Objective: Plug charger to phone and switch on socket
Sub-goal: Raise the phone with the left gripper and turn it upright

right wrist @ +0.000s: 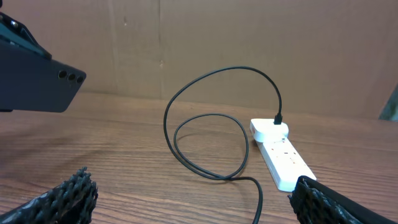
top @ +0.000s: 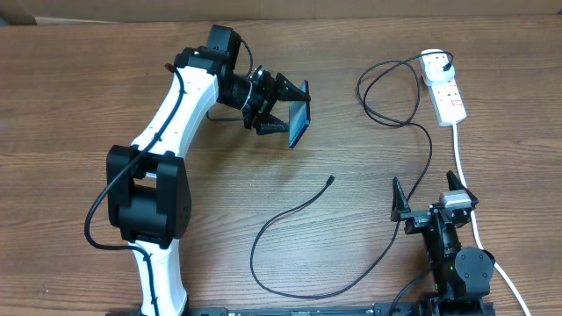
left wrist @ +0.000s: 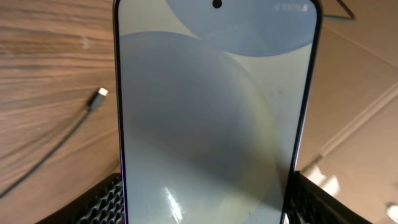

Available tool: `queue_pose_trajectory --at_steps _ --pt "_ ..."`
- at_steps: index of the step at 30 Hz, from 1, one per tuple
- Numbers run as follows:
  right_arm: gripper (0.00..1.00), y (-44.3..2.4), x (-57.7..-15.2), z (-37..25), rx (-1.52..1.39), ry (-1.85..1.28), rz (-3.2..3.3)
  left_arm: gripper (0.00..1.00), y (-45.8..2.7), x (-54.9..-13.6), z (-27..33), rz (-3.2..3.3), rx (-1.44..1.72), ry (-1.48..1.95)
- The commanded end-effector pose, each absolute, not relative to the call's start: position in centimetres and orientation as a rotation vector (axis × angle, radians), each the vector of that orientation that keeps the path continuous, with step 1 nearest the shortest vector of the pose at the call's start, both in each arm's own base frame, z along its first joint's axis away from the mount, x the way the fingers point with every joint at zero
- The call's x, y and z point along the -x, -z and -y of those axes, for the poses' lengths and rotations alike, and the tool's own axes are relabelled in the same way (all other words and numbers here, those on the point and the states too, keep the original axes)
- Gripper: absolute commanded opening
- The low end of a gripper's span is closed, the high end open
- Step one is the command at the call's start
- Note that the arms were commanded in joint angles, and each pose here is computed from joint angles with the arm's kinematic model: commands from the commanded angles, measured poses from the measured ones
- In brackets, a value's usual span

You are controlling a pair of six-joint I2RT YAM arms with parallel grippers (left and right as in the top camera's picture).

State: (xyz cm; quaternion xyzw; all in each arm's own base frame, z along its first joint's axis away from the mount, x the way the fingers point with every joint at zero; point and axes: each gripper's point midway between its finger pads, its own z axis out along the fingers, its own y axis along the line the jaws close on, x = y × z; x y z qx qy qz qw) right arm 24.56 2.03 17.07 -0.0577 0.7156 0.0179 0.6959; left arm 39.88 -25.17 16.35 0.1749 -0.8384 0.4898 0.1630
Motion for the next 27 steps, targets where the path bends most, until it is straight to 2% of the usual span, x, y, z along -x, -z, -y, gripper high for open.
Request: queue_pose_trajectory --at_steps 1,27 --pt "1.0 -17.04 -24.56 -1.95 0.124 -0.032 -1.587 0.68 -19.03 -39.8 25.96 2.296 -0.433 -1.518" --pt "1.0 -17.04 -24.56 -1.95 0.125 -0.033 -1.587 0.68 -19.29 -39.72 26.03 2.279 -0.428 -1.531"
